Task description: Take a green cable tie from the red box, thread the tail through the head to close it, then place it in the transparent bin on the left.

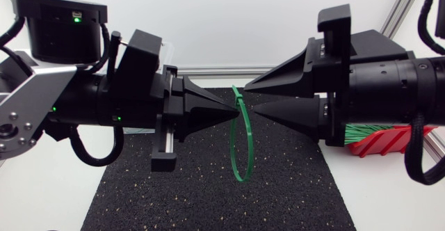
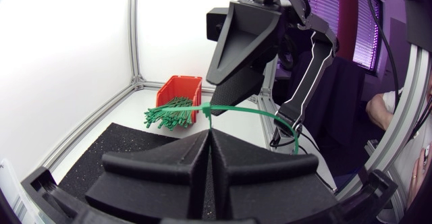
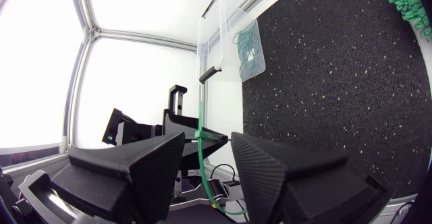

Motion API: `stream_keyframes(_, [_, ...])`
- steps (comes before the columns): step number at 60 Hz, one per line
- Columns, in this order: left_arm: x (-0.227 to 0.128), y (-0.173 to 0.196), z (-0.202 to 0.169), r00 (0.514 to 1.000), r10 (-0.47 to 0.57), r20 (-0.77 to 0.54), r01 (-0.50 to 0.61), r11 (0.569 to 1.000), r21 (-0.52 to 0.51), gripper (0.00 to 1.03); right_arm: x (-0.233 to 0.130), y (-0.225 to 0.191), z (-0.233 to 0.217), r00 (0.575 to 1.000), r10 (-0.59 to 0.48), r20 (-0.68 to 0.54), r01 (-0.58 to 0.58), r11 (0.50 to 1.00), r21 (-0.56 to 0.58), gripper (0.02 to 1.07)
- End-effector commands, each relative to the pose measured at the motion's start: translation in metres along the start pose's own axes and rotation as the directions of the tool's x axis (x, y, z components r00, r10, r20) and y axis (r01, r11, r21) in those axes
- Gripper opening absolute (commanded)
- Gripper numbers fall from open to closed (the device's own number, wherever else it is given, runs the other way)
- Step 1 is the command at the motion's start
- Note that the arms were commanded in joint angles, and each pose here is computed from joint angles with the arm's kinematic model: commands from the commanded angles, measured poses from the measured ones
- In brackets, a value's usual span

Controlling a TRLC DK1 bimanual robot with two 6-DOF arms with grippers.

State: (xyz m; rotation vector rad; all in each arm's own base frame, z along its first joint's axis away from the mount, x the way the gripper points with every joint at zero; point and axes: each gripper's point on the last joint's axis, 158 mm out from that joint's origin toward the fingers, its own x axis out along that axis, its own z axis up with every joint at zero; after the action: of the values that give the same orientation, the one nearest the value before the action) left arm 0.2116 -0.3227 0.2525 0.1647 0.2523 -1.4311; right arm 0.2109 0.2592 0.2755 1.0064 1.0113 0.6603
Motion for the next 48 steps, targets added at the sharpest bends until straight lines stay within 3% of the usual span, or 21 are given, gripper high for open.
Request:
stream_keyframes(1, [-0.001, 0.003, -0.004, 1.0, -0.003, -0.008, 0.003, 1.0, 0.021, 0.04, 0.003, -0.006, -0.003, 1.0, -0.007, 0.001, 0.007, 0.999, -0.046, 0.63])
stream_keyframes(20, [-0.004, -0.014, -0.026, 0.996, -0.076, -0.049, 0.08, 0.994, 0.08, 0.04, 0.021, -0.023, -0.006, 0.996, -0.07, -0.063, 0.058, 0.982, -0.18, 0.63])
stream_keyframes(35, [-0.005, -0.022, -0.033, 0.994, -0.092, -0.057, 0.098, 0.99, 0.103, 0.04, 0.017, -0.014, -0.004, 0.998, -0.046, -0.051, 0.036, 0.98, -0.195, 0.29])
stream_keyframes(48, [-0.003, -0.028, -0.036, 0.992, -0.108, -0.061, 0.116, 0.981, 0.153, 0.04, 0.025, -0.022, -0.014, 0.995, -0.056, -0.085, 0.039, 0.98, -0.193, 0.29])
